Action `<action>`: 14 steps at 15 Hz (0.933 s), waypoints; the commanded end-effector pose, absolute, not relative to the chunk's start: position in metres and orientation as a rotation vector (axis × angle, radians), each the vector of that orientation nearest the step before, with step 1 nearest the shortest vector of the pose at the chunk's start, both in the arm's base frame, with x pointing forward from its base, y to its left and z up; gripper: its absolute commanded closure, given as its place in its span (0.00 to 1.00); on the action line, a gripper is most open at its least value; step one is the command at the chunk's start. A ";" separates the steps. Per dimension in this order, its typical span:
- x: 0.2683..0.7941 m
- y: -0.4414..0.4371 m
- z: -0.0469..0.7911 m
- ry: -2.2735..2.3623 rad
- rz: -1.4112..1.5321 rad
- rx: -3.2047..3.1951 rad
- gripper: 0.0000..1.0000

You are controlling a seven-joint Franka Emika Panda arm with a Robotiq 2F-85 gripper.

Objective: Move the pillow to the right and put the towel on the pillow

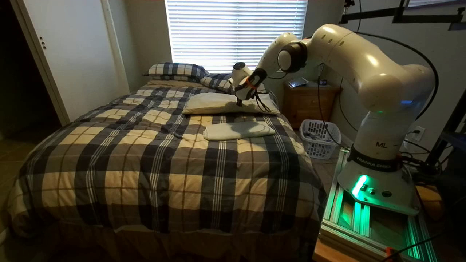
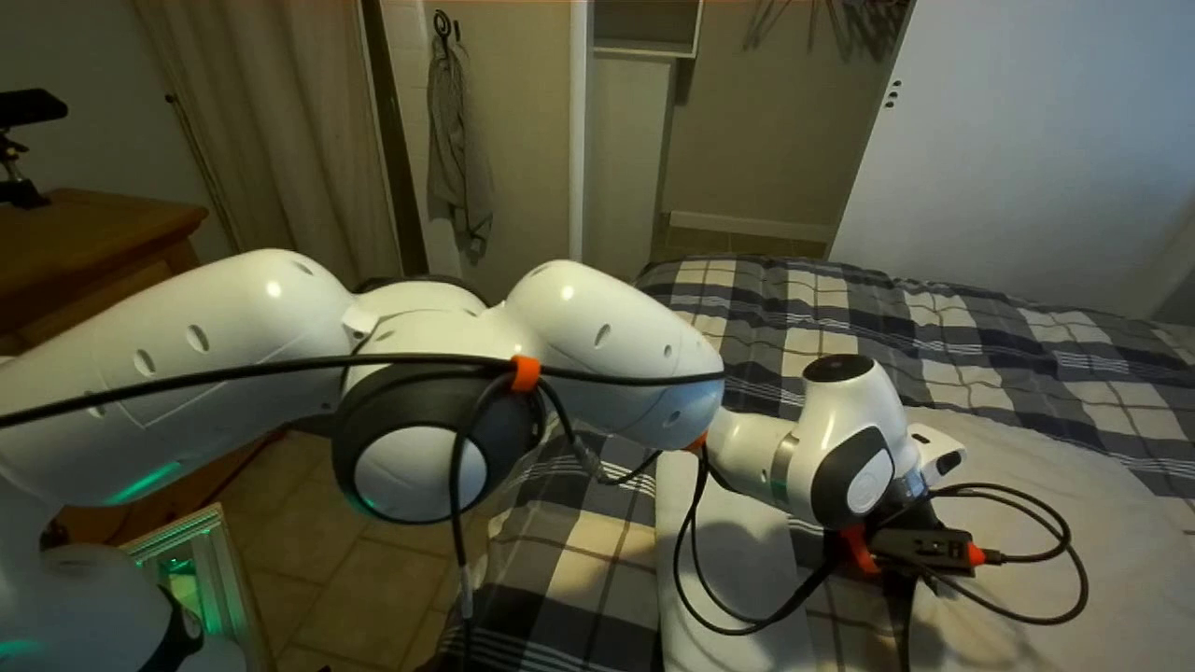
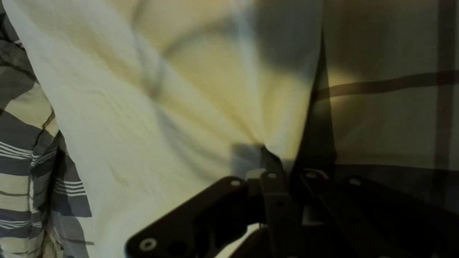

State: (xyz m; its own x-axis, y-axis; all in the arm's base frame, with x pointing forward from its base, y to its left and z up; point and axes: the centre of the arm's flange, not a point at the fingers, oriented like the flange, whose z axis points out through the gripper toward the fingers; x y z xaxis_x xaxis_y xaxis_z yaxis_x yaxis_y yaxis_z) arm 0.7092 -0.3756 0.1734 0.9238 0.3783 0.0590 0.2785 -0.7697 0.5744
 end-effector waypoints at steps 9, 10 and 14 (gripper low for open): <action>0.669 -0.331 0.227 0.683 -0.074 2.624 0.95; 0.667 -0.328 0.228 0.693 -0.089 2.631 0.95; 0.658 -0.319 0.232 0.739 -0.122 2.656 0.95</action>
